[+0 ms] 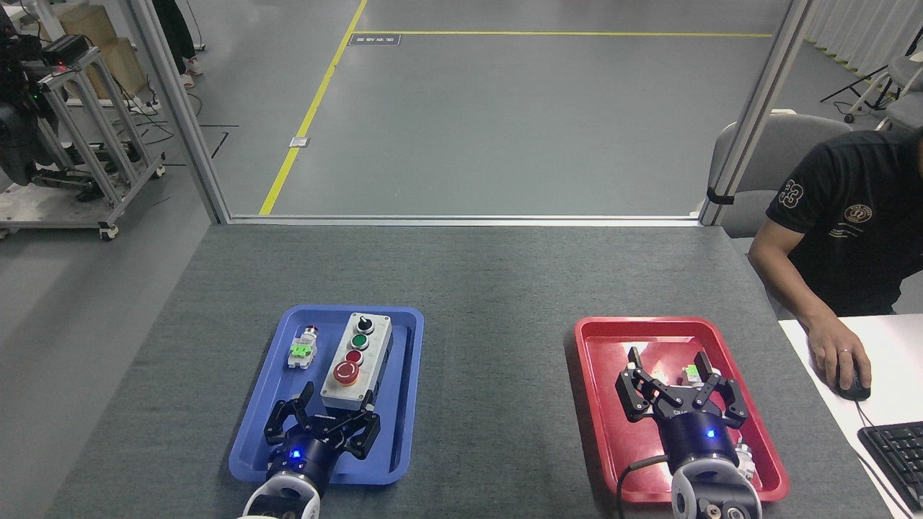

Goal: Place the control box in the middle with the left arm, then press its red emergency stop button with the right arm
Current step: 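Close the left gripper on the near end of the grey control box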

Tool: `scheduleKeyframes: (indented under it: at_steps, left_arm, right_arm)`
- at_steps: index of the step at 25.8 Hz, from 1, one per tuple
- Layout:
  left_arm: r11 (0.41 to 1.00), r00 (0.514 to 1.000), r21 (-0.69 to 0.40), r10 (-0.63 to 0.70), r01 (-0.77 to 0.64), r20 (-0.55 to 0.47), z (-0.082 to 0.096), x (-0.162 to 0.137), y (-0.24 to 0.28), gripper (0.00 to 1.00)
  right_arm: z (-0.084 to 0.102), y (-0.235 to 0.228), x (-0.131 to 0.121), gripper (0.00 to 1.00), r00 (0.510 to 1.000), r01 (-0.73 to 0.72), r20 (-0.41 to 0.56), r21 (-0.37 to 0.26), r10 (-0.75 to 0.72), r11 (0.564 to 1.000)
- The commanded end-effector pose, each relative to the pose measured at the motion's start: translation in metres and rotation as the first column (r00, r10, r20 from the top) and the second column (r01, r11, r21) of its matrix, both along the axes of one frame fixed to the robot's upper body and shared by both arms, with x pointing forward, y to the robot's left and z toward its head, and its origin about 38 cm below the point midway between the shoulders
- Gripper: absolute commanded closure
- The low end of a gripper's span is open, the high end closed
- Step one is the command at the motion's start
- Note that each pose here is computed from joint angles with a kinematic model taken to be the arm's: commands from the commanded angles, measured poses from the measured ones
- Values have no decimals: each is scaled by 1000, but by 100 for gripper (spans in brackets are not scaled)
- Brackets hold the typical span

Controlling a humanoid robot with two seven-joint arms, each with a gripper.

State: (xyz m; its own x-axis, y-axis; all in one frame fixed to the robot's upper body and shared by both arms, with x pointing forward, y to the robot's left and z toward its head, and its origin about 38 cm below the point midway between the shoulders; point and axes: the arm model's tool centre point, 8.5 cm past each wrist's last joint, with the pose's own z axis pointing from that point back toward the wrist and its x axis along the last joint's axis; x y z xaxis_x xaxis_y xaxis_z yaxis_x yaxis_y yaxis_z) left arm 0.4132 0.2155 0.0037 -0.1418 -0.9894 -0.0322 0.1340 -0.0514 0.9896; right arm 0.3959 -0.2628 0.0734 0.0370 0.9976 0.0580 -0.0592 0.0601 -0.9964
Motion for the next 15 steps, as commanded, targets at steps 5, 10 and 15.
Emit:
scheduleKeyframes:
  at_steps: [5,10,15]
  left_arm:
    - [1000,1000,-10,0,0,4,2,2,-4,1]
    - [1000,1000,-1,10,-10,-19,-5,4,-5,1]
    - [1000,999,5,14,-14,-48,-11,14,-5,1]
  right_arm:
    - [0,0,0,0,1000,0,0,-2,0,1000]
    - [0,0,0,0,1000,0,0,-2,0,1000]
    - [1,0,1,0,1000,1,1,-2,-1,1000]
